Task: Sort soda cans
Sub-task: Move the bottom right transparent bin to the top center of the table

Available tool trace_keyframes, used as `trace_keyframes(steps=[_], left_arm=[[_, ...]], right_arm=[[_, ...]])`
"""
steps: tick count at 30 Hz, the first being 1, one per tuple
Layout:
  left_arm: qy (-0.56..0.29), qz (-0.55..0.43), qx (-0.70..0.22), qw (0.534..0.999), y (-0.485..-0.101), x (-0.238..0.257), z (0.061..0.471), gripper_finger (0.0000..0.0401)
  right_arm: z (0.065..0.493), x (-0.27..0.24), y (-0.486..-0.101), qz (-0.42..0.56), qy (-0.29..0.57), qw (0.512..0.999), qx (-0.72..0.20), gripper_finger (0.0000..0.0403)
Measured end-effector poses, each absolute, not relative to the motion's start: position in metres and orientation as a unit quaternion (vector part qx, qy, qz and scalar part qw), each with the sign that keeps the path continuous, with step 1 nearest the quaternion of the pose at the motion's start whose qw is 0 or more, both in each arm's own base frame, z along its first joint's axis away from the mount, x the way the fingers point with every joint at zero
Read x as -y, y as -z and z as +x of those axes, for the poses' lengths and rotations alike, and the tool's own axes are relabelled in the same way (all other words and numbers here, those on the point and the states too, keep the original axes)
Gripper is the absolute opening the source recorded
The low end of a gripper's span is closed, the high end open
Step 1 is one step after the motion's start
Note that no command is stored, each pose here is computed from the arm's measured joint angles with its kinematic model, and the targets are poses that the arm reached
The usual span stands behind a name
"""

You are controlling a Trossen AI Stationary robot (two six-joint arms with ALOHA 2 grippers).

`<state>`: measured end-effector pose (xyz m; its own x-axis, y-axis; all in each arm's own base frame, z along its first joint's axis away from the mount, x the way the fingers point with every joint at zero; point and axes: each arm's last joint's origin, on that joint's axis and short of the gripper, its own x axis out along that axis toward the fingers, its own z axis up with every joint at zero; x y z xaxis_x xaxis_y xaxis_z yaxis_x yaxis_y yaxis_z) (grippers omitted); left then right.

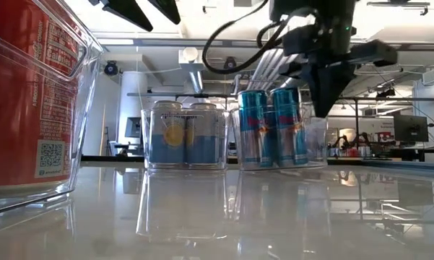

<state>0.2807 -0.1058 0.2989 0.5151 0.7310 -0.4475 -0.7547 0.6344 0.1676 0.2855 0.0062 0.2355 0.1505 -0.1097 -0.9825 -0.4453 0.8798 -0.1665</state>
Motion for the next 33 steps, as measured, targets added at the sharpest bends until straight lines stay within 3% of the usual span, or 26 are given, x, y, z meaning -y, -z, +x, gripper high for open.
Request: trace_keyframes(steps=[12, 24, 33], left_arm=[[-0.427, -0.025, -0.245, 0.87, -0.299, 0.106, 0.281, 0.0355], [-0.428, -0.034, -0.249, 0.868, -0.298, 0.103, 0.282, 0.0355], [-0.429, -0.036, -0.251, 0.867, -0.298, 0.102, 0.282, 0.0355]], right_arm=[[0.285, 0.017, -0.236, -0.223, -0.169, 0.724, -0.631, 0.0008], [0.283, 0.014, -0.246, -0.227, -0.152, 0.711, -0.648, 0.0123], [0.263, 0.01, -0.285, -0.141, -0.113, 0.7, -0.691, 0.0133]])
